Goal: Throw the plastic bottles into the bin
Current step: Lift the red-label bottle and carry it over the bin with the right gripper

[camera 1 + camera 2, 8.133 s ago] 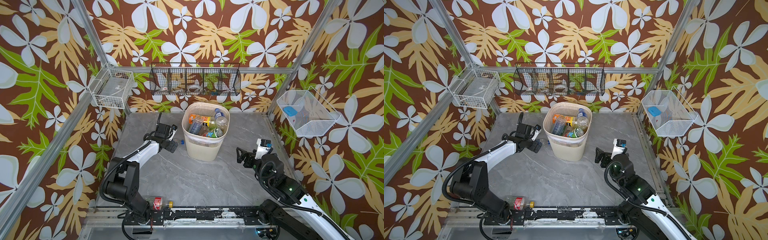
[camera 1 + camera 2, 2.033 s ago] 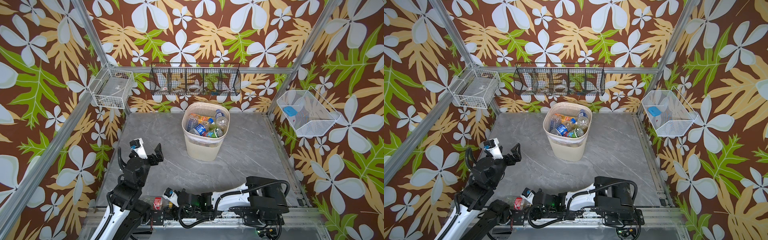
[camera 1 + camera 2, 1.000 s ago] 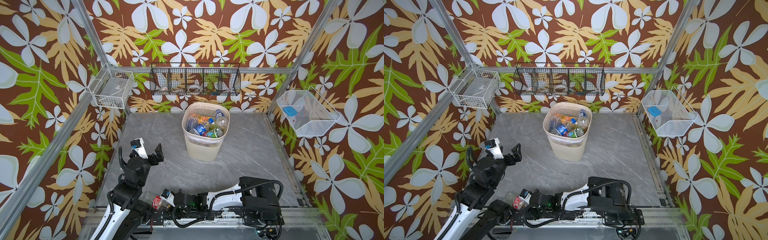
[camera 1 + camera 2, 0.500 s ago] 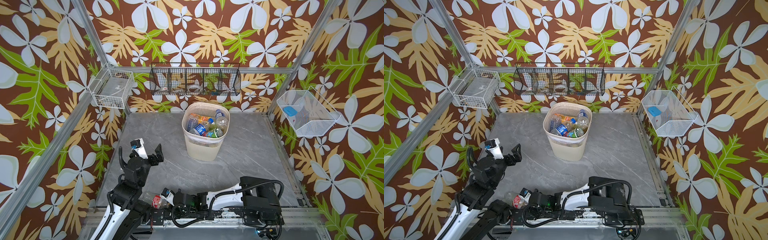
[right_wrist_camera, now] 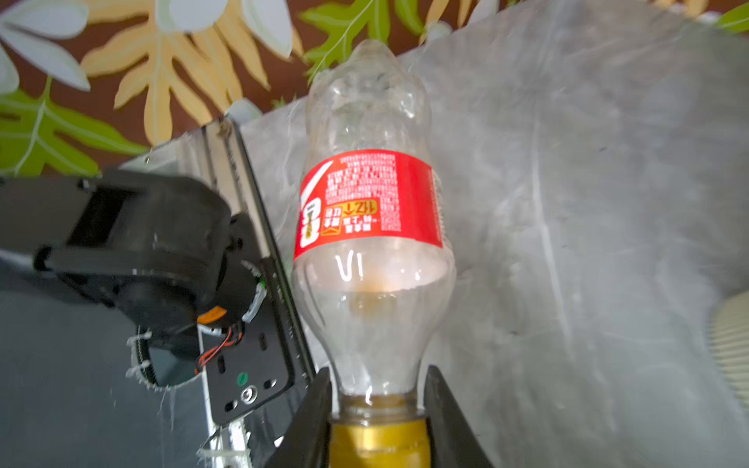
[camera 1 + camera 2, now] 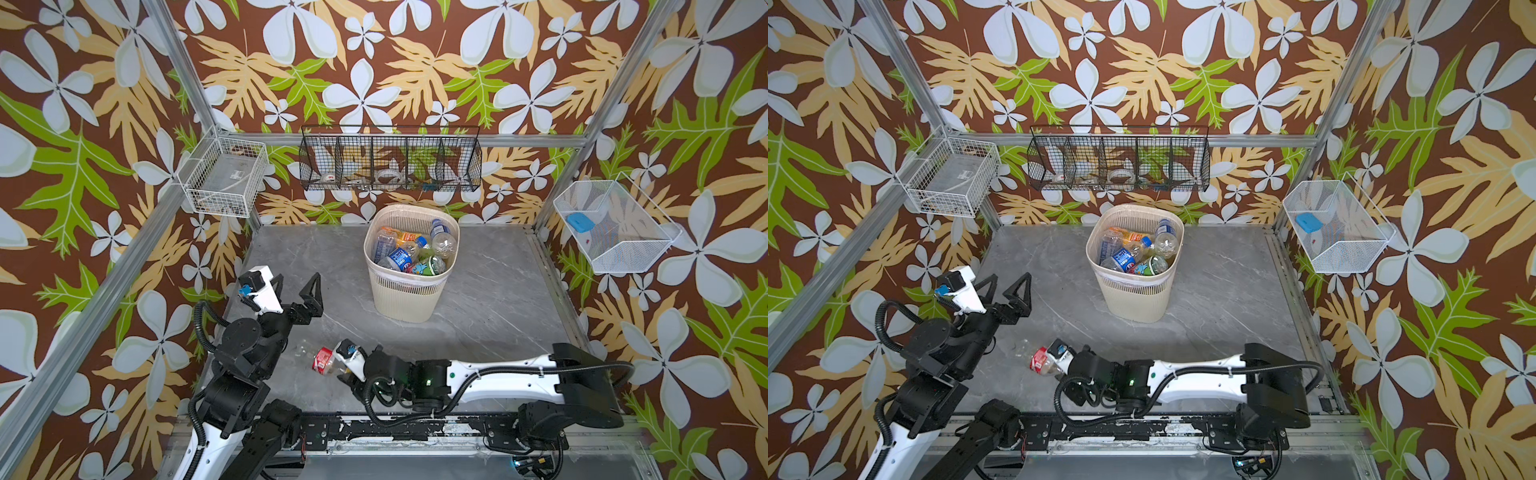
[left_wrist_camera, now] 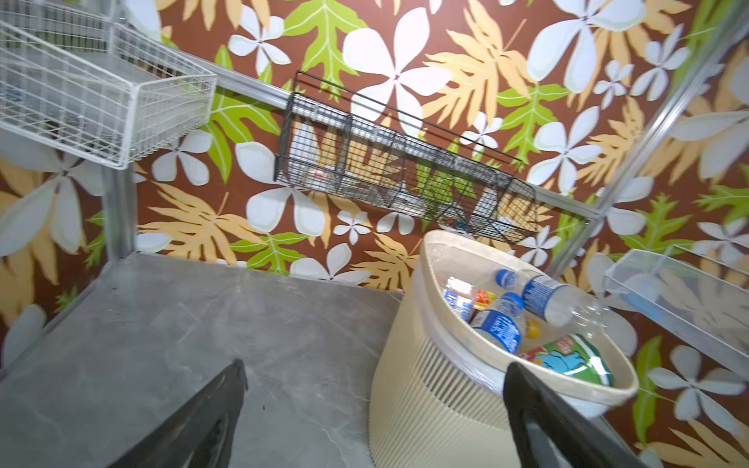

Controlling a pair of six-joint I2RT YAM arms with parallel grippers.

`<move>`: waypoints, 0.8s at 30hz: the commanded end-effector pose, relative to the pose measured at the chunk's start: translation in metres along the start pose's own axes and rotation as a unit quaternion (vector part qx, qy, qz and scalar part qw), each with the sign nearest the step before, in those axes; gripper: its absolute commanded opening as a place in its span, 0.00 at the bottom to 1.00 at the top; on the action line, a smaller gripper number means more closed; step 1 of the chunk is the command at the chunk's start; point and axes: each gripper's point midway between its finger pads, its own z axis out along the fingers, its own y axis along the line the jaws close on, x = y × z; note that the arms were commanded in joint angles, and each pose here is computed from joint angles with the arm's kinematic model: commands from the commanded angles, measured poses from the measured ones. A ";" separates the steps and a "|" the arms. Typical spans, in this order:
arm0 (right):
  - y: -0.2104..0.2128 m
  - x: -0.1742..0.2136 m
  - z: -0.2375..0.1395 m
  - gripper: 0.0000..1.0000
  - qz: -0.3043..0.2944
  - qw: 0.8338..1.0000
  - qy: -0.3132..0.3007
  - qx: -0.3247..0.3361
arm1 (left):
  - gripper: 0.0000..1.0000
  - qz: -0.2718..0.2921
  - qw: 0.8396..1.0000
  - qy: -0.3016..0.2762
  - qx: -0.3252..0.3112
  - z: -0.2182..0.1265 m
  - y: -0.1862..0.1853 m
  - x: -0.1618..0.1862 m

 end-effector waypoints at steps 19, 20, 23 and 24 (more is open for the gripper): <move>-0.242 -0.173 -0.207 0.25 -0.059 0.972 -0.058 0.218 | 1.00 0.014 0.989 -0.003 0.145 -0.003 -0.046 0.008; -0.248 -0.172 -0.209 0.25 -0.065 0.972 -0.050 0.220 | 1.00 0.015 0.989 0.000 0.144 -0.001 -0.046 0.010; -0.261 -0.165 -0.205 0.25 -0.092 0.973 -0.009 0.213 | 1.00 0.021 0.990 0.009 0.143 0.005 -0.046 0.016; -0.265 -0.163 -0.204 0.25 -0.099 0.972 0.005 0.211 | 1.00 0.022 0.990 0.012 0.142 0.007 -0.046 0.017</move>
